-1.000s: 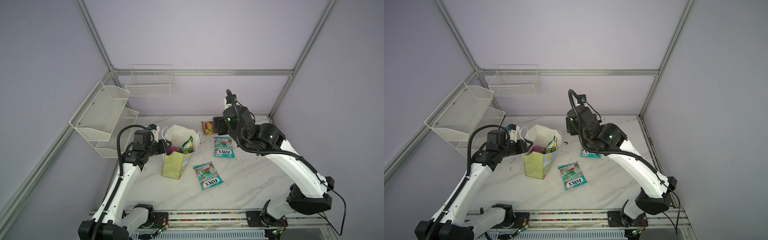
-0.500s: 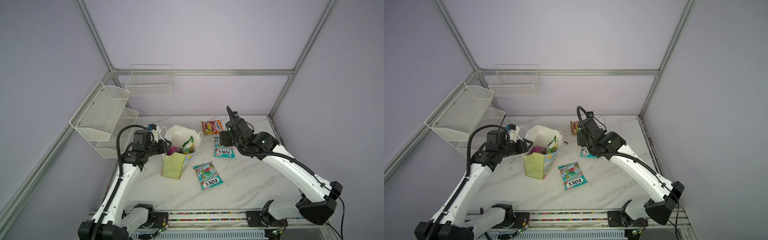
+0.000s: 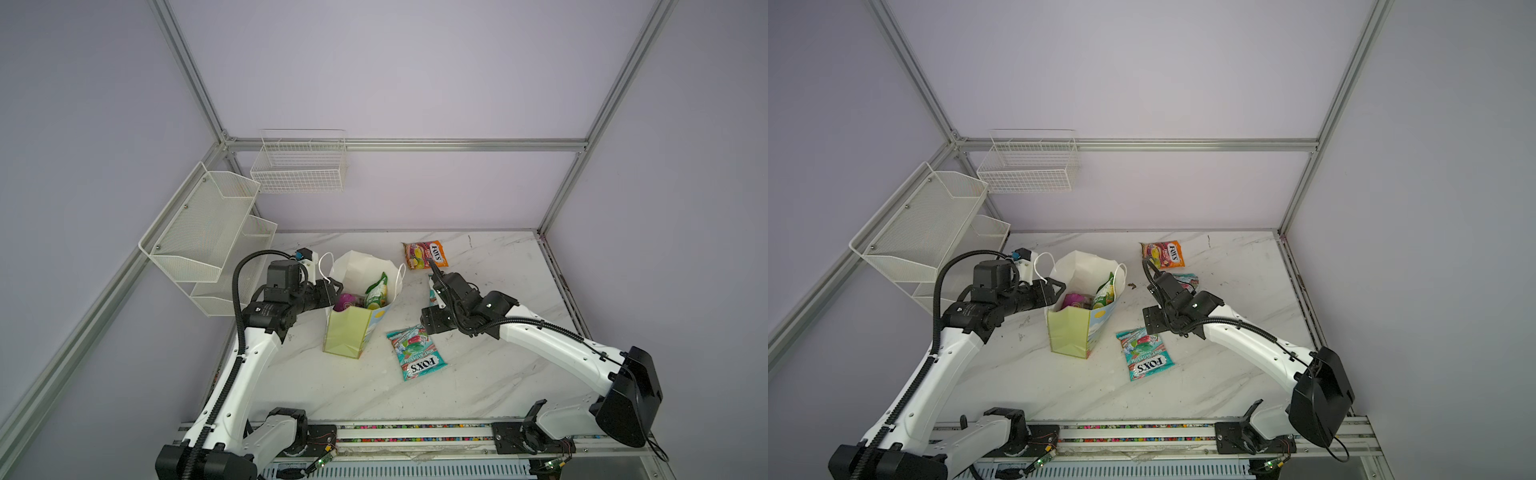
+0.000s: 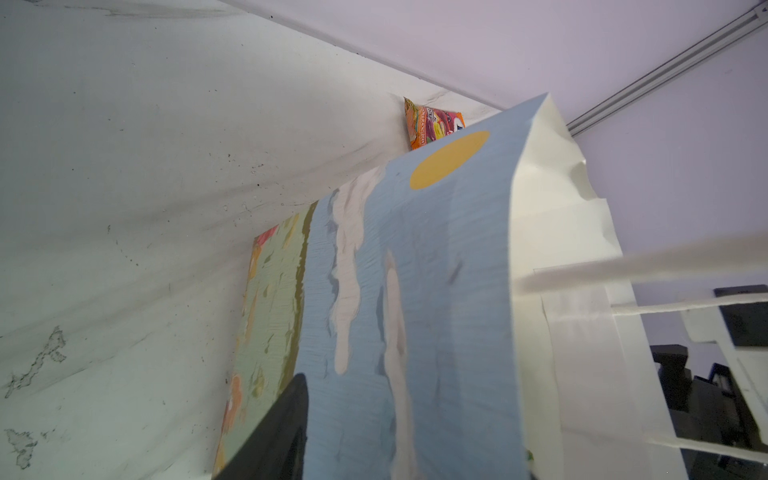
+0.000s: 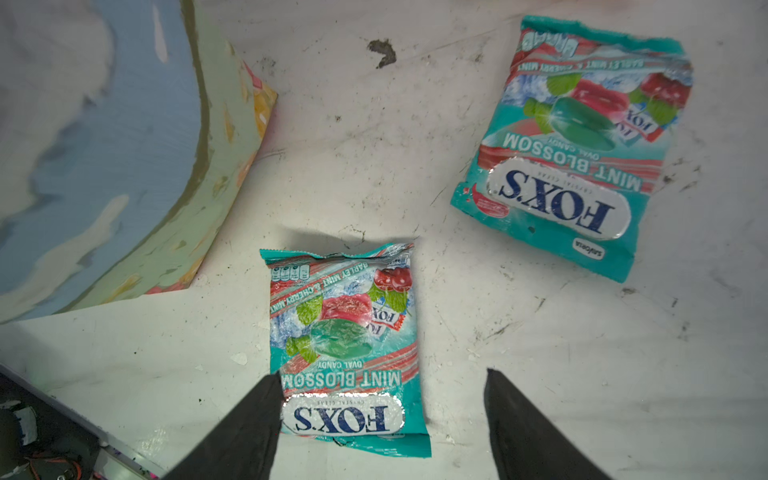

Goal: Place the snacks into the paper bag
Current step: 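Withdraw the right gripper and move it above the teal cherry FOX'S pack, then lower the right gripper and pinch the teal Barley Mint & Cherry pack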

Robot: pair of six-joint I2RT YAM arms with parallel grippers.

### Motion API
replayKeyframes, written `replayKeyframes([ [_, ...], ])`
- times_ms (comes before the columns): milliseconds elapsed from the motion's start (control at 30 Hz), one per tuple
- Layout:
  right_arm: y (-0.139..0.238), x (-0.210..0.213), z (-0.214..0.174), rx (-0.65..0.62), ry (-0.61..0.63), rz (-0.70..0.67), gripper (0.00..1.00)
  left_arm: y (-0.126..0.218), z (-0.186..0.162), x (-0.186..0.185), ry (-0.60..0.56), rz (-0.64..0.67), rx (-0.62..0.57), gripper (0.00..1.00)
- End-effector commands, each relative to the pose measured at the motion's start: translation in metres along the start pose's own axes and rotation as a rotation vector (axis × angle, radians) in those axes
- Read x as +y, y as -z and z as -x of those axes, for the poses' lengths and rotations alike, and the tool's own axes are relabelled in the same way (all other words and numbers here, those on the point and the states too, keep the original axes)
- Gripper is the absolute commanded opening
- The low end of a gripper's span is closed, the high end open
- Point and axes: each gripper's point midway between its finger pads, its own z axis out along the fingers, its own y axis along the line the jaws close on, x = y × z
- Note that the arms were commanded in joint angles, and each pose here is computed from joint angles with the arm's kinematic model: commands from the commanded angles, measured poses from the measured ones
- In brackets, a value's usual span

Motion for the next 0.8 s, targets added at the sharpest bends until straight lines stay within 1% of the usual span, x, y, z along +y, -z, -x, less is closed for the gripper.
replayKeyframes([
  [0, -0.017, 0.01, -0.01, 0.034, -0.009, 0.069, 0.78, 0.01, 0.012, -0.008, -0.044, -0.012, -0.055, 0.52],
  [67, -0.027, 0.011, -0.018, 0.059, -0.008, 0.078, 0.78, 0.011, 0.013, -0.007, -0.048, -0.005, -0.057, 0.53],
  [100, -0.032, 0.01, -0.022, 0.075, -0.009, 0.077, 0.81, 0.011, 0.013, -0.006, -0.05, -0.002, -0.058, 0.55],
  [133, -0.036, 0.009, -0.026, 0.088, -0.009, 0.074, 0.82, 0.012, 0.014, -0.006, -0.049, 0.001, -0.059, 0.55],
  [300, -0.058, -0.001, -0.043, 0.134, -0.013, 0.037, 0.82, 0.012, 0.015, -0.003, -0.051, 0.013, -0.063, 0.57],
  [533, -0.078, -0.011, -0.061, 0.183, -0.016, -0.003, 0.81, 0.014, 0.016, 0.003, -0.047, 0.034, -0.067, 0.58],
  [767, -0.091, -0.013, -0.072, 0.209, -0.021, 0.001, 0.8, 0.018, 0.019, 0.006, -0.043, 0.046, -0.083, 0.59],
])
